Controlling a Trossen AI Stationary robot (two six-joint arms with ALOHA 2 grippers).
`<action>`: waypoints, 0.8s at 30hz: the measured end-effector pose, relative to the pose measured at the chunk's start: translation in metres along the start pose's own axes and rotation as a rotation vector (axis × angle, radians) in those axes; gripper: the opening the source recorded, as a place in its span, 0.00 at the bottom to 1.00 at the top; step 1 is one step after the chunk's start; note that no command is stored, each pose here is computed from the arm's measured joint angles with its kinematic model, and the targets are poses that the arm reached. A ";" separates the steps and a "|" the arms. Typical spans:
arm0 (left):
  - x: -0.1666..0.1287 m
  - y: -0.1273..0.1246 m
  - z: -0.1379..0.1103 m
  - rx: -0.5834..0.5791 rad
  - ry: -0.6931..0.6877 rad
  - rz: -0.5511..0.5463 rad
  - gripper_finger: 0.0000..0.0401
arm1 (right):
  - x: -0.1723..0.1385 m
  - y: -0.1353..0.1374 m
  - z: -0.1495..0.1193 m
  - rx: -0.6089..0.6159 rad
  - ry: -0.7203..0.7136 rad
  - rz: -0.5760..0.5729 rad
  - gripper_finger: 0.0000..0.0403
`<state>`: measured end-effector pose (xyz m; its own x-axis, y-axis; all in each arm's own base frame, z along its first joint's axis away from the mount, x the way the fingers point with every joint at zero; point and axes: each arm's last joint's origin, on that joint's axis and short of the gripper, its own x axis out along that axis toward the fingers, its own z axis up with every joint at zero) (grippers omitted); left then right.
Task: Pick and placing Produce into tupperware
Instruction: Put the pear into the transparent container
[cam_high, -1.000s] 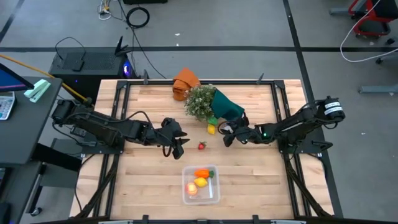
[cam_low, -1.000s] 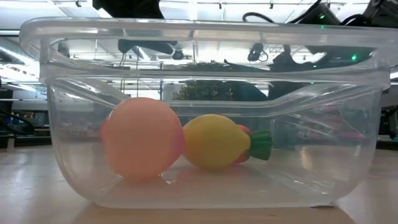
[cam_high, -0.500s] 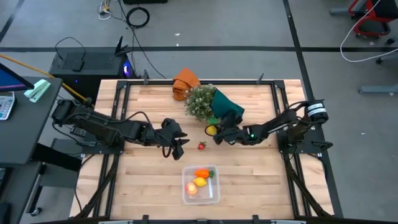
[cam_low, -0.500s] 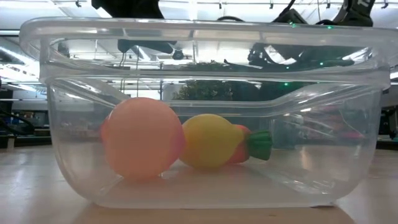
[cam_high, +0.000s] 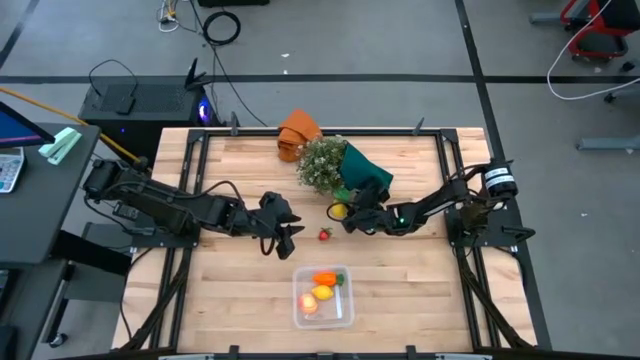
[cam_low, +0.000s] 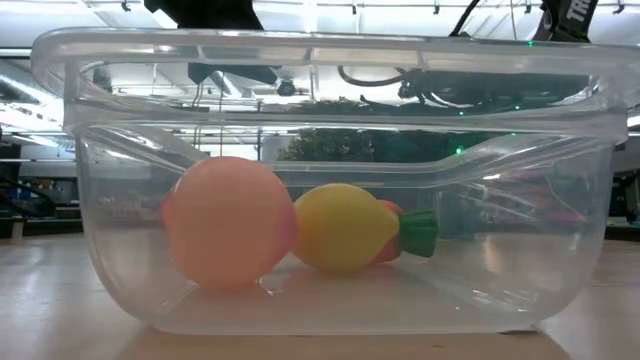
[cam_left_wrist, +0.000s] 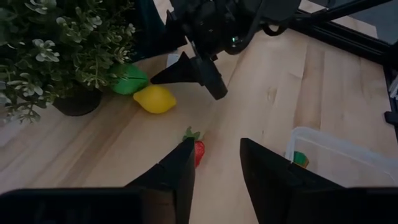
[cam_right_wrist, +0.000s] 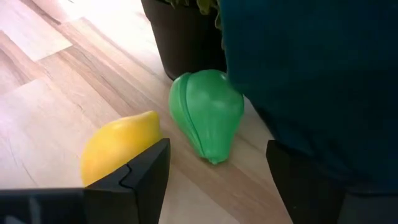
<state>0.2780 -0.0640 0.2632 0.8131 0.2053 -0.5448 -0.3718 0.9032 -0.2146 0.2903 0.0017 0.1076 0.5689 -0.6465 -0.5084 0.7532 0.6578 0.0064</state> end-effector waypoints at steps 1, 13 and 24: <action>0.000 0.000 0.000 0.000 0.000 0.000 0.34 | 0.000 0.000 0.000 0.001 0.000 -0.001 0.59; -0.001 -0.003 -0.001 0.008 0.002 -0.009 0.31 | 0.000 0.000 0.000 0.008 -0.014 -0.021 0.63; -0.001 -0.002 -0.002 0.009 0.006 -0.007 0.34 | 0.013 0.003 -0.013 0.088 -0.028 -0.023 0.61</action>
<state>0.2771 -0.0671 0.2629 0.8133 0.1965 -0.5477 -0.3616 0.9081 -0.2112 0.2958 0.0004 0.0896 0.5589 -0.6729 -0.4846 0.7919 0.6064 0.0713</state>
